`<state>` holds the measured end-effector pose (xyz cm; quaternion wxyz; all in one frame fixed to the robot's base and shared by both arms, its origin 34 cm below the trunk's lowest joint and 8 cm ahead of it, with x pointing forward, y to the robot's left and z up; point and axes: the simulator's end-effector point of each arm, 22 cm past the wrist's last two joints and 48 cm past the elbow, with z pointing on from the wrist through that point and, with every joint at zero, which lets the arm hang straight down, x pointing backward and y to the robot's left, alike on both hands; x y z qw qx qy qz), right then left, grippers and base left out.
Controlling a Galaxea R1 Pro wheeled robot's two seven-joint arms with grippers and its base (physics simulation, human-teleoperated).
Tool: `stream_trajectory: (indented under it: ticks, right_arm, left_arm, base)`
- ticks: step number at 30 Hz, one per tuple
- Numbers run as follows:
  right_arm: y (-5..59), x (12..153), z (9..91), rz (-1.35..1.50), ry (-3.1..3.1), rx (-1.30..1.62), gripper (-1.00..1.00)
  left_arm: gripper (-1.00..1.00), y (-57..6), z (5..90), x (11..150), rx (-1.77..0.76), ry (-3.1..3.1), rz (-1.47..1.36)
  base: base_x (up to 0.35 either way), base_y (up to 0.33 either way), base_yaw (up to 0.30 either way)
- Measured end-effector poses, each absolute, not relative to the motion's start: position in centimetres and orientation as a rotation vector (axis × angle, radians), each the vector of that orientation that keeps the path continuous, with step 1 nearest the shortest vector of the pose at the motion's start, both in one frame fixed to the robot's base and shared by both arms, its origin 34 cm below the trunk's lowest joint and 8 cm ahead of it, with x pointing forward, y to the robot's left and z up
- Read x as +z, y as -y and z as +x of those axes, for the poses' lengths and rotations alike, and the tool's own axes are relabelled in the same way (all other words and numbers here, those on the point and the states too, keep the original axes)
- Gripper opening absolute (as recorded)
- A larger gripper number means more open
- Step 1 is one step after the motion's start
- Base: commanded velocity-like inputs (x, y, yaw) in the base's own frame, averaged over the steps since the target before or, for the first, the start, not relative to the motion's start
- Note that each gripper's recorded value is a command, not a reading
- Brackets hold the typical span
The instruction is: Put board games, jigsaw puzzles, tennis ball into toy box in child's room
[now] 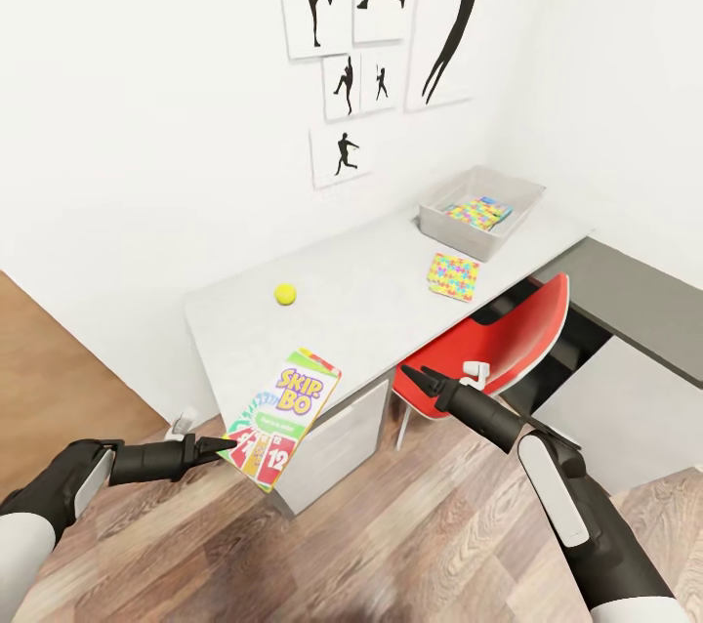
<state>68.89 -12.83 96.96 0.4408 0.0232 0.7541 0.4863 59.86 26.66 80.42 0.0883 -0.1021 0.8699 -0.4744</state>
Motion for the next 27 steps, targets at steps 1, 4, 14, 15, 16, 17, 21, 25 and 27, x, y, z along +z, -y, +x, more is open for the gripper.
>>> stream_trajectory:
  ticks: [1, 4, 14, 15, 16, 17, 21, 25, 27]
  right_arm:
    - [12.8, 97.0, 68.9, 0.057, -1.872, 1.208, 1.00]
    - [12.8, 97.2, 68.7, 0.058, -1.872, 1.207, 1.00]
    - [12.8, 97.9, 68.3, 0.056, -1.869, 1.206, 1.00]
    - [12.8, 97.9, 68.3, 0.056, -1.869, 1.206, 1.00]
    - [12.8, 97.9, 68.3, 0.056, -1.869, 1.206, 1.00]
    - [12.8, 97.9, 68.3, 0.056, -1.869, 1.206, 1.00]
    - [12.8, 98.0, 68.4, 0.056, -1.867, 1.205, 1.00]
    - [12.8, 98.0, 68.4, 0.056, -1.864, 1.204, 1.00]
    - [12.7, 98.0, 68.4, 0.055, -1.864, 1.202, 1.00]
  left_arm:
    - [-1.00, -26.7, 59.8, 80.5, -1.412, -2.589, -0.304]
    - [-1.00, -26.7, 59.7, 80.7, -1.411, -2.590, -0.303]
    - [-1.00, -26.7, 60.2, 84.0, -1.515, -2.499, -0.272]
    - [-1.00, -27.3, 60.3, 84.3, -1.512, -2.496, -0.273]
    - [-1.00, -27.7, 60.4, 84.5, -1.507, -2.495, -0.274]
    - [-1.00, -28.2, 60.4, 84.7, -1.504, -2.490, -0.276]
    - [-1.00, -29.2, 60.8, 86.2, -1.552, -2.448, -0.291]
    - [-1.00, -29.2, 62.2, 87.8, -1.587, -2.418, -0.306]
    - [-1.00, -29.2, 62.8, 88.4, -1.585, -2.412, -0.289]
  base:
    - [0.000, 0.000, 0.000]
    - [0.000, 0.000, 0.000]
    - [0.000, 0.000, 0.000]
    - [0.000, 0.000, 0.000]
    - [0.000, 0.000, 0.000]
    - [0.000, 0.000, 0.000]
    - [0.000, 0.000, 0.000]
    - [0.000, 0.000, 0.000]
    - [0.000, 0.000, 0.000]
